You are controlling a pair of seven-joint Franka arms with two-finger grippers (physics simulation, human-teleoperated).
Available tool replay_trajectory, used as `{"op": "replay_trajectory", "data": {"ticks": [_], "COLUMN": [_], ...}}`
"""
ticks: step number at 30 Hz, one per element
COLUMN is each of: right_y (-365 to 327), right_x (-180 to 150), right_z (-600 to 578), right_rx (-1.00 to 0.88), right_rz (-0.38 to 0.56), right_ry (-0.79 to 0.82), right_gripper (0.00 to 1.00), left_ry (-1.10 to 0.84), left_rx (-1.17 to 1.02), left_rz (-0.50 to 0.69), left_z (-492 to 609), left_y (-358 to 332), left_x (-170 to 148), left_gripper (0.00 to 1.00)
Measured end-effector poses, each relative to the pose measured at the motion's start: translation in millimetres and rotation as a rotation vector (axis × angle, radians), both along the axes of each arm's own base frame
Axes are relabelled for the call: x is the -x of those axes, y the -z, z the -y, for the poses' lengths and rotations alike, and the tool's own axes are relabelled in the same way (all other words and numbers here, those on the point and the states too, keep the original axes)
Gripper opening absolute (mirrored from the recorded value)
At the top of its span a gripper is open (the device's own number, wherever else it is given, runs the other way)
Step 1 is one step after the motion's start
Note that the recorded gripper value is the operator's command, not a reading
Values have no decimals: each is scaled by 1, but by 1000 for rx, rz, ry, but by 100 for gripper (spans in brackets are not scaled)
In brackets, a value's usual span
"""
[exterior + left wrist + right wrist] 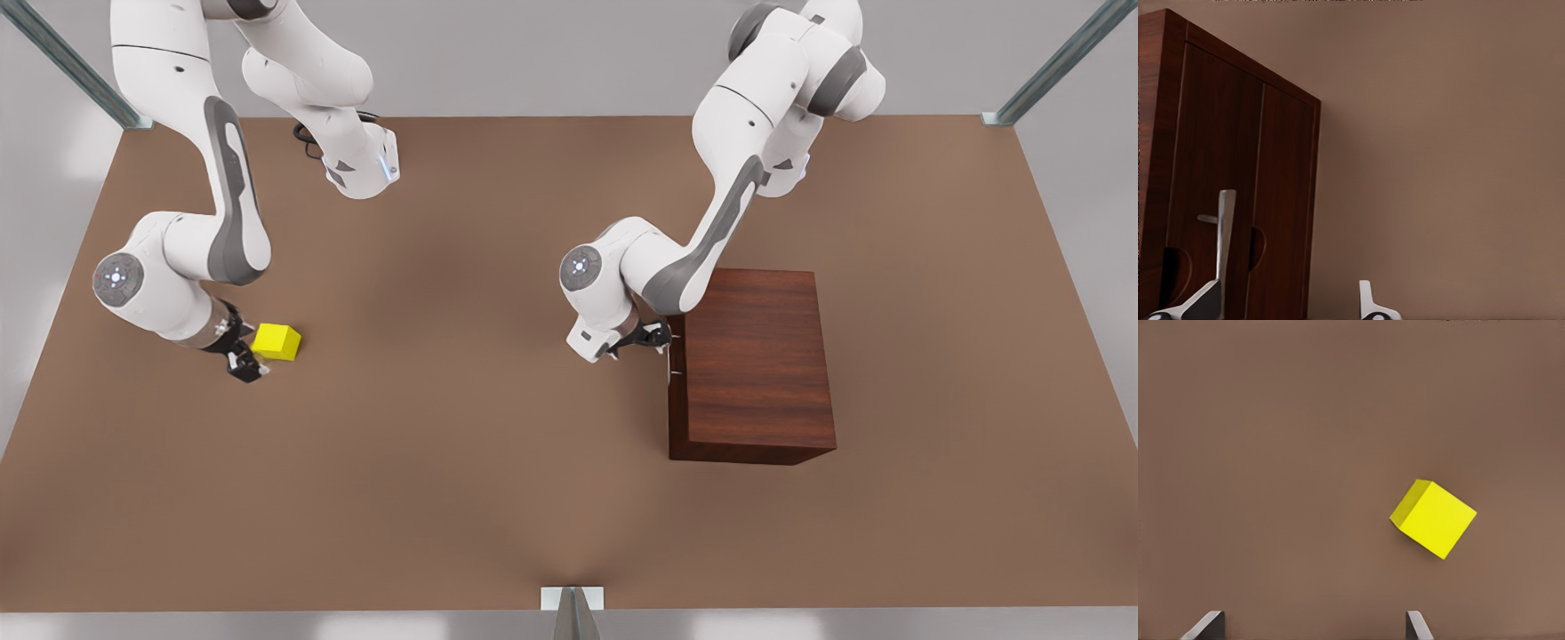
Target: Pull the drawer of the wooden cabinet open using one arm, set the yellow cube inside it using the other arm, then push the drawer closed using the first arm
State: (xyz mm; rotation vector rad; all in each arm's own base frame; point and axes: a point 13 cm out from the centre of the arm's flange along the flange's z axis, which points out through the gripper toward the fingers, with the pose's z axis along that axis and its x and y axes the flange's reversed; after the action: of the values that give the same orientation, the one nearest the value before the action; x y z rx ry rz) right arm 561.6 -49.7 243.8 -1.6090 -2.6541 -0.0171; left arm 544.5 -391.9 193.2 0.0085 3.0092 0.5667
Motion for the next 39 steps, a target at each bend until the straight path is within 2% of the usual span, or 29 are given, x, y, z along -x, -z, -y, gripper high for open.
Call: {"op": "replay_trajectory", "data": {"ticks": [5,16,39], "right_y": [-4,-1,0], "right_x": [-8,-12,-12], "right_z": [4,3,3], "right_rx": [4,7,8], "right_rz": [30,36,33], "right_ry": [92,217,328], "right_gripper": [100,100,100], "left_ry": [13,15,-1], "left_rx": [-33,-78,19], "left_rz": [6,0,58], "left_z": [-10,-27,33], "left_y": [5,21,32], "left_x": [0,-1,0], "left_gripper": [100,100,100]}}
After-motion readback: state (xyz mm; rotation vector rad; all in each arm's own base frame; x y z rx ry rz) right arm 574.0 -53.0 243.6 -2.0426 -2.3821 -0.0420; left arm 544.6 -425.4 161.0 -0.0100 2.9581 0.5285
